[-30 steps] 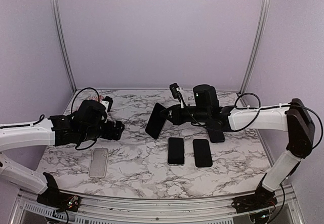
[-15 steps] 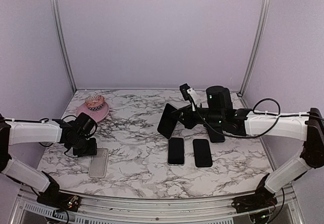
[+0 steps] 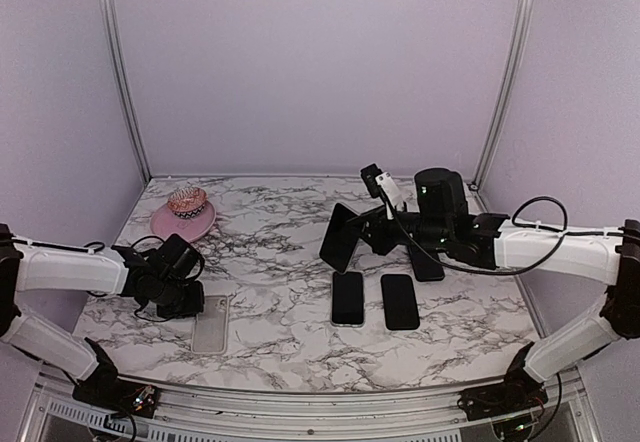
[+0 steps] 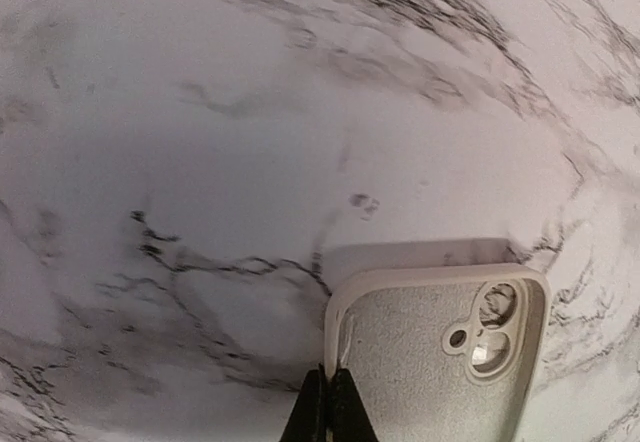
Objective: Put the phone into the phone case
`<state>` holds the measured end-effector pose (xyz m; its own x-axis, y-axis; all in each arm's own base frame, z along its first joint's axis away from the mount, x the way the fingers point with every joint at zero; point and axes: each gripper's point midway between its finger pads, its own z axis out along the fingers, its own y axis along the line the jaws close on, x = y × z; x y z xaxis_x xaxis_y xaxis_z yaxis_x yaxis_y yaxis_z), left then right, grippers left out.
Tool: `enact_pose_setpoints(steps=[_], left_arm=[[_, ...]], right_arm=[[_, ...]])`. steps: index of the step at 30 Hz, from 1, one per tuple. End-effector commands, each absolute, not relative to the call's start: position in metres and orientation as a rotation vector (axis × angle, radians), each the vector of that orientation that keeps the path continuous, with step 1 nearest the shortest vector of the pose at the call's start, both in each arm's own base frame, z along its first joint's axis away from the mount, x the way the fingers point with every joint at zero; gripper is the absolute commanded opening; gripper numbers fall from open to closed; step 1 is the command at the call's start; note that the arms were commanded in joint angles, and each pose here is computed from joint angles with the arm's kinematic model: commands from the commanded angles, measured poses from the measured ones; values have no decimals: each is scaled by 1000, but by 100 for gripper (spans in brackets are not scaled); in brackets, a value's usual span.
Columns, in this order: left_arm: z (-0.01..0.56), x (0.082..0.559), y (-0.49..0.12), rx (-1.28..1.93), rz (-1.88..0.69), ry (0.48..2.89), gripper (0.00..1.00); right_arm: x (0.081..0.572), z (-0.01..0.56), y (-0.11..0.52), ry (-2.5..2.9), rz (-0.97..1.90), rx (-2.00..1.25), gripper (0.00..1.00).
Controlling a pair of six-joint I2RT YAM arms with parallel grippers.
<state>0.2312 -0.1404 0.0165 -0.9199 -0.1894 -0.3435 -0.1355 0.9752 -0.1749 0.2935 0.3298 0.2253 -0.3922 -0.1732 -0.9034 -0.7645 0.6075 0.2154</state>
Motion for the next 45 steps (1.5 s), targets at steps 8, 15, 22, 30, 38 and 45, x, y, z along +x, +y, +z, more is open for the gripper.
enact_pose_setpoints(steps=[8, 15, 22, 30, 38, 45], left_arm=[[39, 235, -289, -17, -473, 2688, 0], [39, 237, -323, 77, -535, 2684, 37], [88, 250, -271, -31, -489, 2517, 50], [51, 227, -231, -73, -466, 2597, 49], [32, 218, -240, 44, -482, 2663, 47], [33, 219, -244, 61, -489, 2661, 47]], right_arm=[[223, 252, 345, 1657, 1081, -1085, 0], [193, 231, 373, 1666, 1199, -1209, 0], [174, 214, 420, 1609, 1394, -1331, 0], [183, 181, 453, 1645, 1464, -1331, 0], [185, 158, 464, 1684, 1463, -1347, 0], [181, 130, 461, 1798, 1460, -1381, 0]])
